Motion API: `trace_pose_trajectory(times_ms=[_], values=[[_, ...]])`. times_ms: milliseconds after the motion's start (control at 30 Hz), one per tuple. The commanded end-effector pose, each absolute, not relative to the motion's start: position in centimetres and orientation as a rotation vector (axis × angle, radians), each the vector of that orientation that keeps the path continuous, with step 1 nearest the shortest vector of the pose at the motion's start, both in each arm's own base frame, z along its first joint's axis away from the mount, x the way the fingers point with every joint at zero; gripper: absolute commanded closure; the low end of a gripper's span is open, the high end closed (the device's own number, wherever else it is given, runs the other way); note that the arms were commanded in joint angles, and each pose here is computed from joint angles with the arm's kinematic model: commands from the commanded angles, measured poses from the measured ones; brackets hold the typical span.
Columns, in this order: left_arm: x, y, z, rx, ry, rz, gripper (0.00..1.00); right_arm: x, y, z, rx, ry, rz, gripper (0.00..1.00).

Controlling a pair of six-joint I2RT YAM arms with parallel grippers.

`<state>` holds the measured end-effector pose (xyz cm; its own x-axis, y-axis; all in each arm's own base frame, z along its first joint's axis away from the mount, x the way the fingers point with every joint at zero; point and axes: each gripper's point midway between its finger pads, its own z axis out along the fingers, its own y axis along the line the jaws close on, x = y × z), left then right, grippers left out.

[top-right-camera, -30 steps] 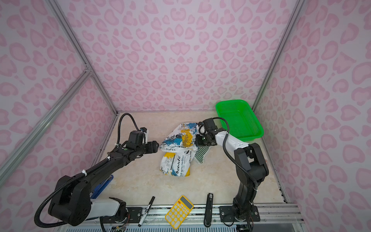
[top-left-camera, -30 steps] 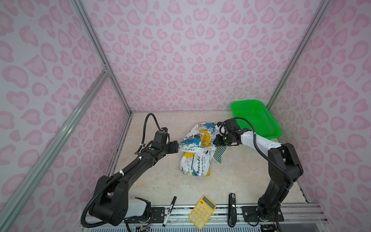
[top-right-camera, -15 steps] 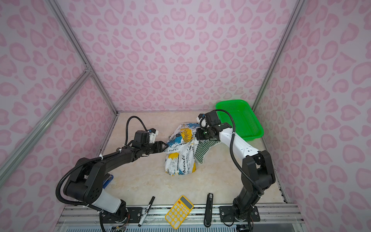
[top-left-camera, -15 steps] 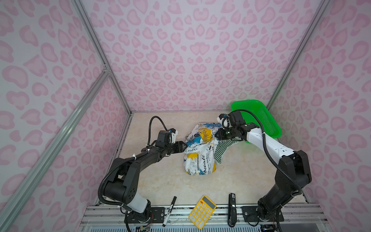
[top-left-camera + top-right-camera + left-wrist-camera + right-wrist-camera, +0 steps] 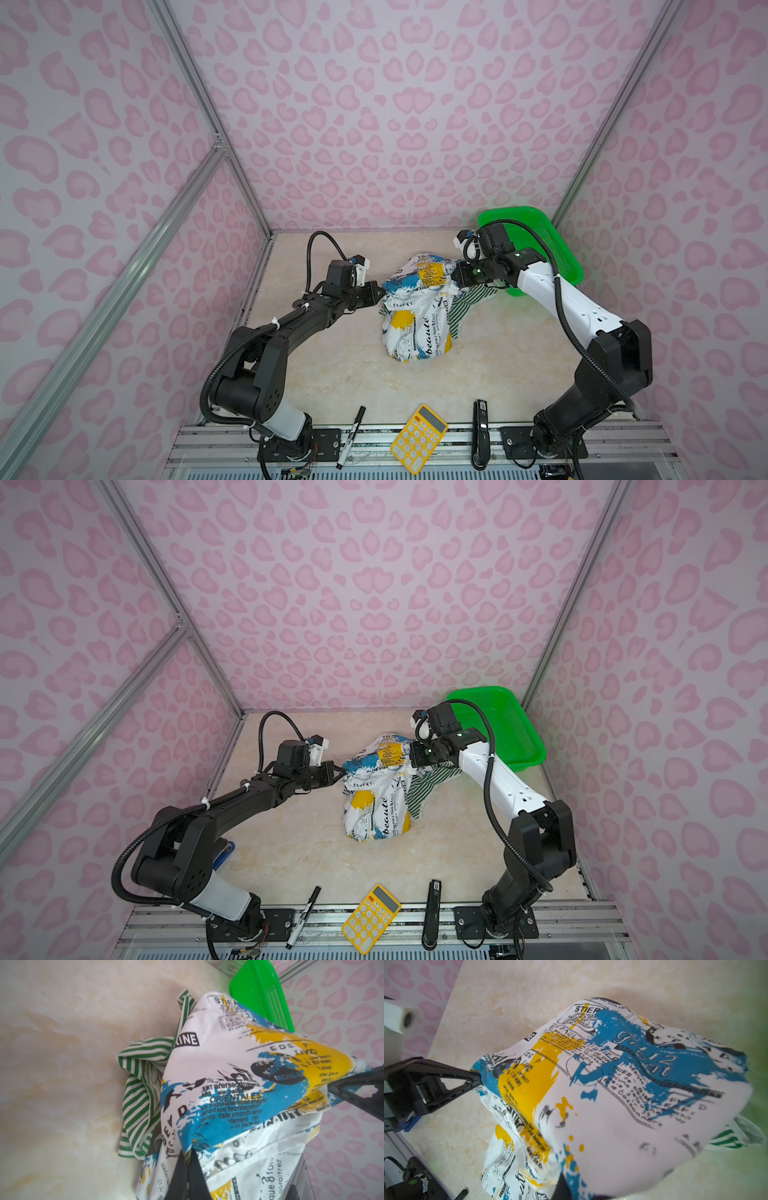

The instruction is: Fold and stack the mixed laundry pile

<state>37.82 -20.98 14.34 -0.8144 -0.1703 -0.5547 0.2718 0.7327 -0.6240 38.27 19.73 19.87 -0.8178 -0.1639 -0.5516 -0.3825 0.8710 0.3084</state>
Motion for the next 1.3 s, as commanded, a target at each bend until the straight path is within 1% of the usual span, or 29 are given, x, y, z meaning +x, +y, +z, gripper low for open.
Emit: trace_pose_trajectory(times_ms=[0,133,300,467,500,533,567,600,667,800,900,1000,1067,1133,1167,1267], values=[[38.4,-19.2,17.1,0.077,2.323,-0.819,0.97,37.9,18.5,20.4,-0.442,2.528,0.466,0.97],[38.8,-18.5,21.4,0.113,2.265,-0.782,0.97,38.3,18.5,22.2,-0.454,2.485,0.458,0.97],[38.9,-18.1,24.3,0.144,2.224,-0.764,0.97,38.7,18.7,22.7,-0.461,2.460,0.471,0.97],[40.0,-16.6,28.4,0.130,2.166,-0.726,0.97,39.5,18.6,24.6,-0.469,2.407,0.466,0.95],[40.2,-16.2,29.5,0.122,2.154,-0.722,0.97,39.6,18.7,25.1,-0.470,2.394,0.470,0.93],[40.5,-15.8,32.0,0.123,2.104,-0.722,0.97,39.7,19.0,25.6,-0.482,2.372,0.481,0.84],[40.6,-15.5,33.4,0.121,2.078,-0.720,0.97,39.8,19.1,25.9,-0.484,2.356,0.486,0.73],[40.5,-15.1,35.0,0.115,2.044,-0.714,0.97,40.0,18.9,25.8,-0.470,2.350,0.477,0.63],[40.2,-13.9,37.8,0.090,1.986,-0.689,0.97,40.2,18.4,24.9,-0.433,2.363,0.455,0.54],[38.6,-9.9,42.9,-0.007,1.866,-0.601,0.97,40.4,16.8,20.9,-0.355,2.441,0.412,0.48],[37.3,-7.1,44.3,-0.052,1.828,-0.520,0.97,41.1,16.7,17.8,-0.378,2.485,0.365,0.41],[36.9,-5.1,43.3,-0.094,1.858,-0.439,0.97,42.0,17.9,14.8,-0.475,2.536,0.340,0.34],[36.8,-4.5,42.1,-0.111,1.879,-0.427,0.97,42.9,19.2,12.8,-0.540,2.564,0.348,0.28],[36.9,-4.3,40.9,-0.117,1.897,-0.430,0.97,44.3,20.9,10.9,-0.591,2.576,0.363,0.25],[37.0,-4.2,40.5,-0.121,1.901,-0.430,0.97,44.7,21.6,10.1,-0.619,2.587,0.362,0.21],[37.2,-3.8,38.8,-0.147,1.919,-0.429,0.97,45.9,24.2,8.2,-0.698,2.602,0.346,0.19]])
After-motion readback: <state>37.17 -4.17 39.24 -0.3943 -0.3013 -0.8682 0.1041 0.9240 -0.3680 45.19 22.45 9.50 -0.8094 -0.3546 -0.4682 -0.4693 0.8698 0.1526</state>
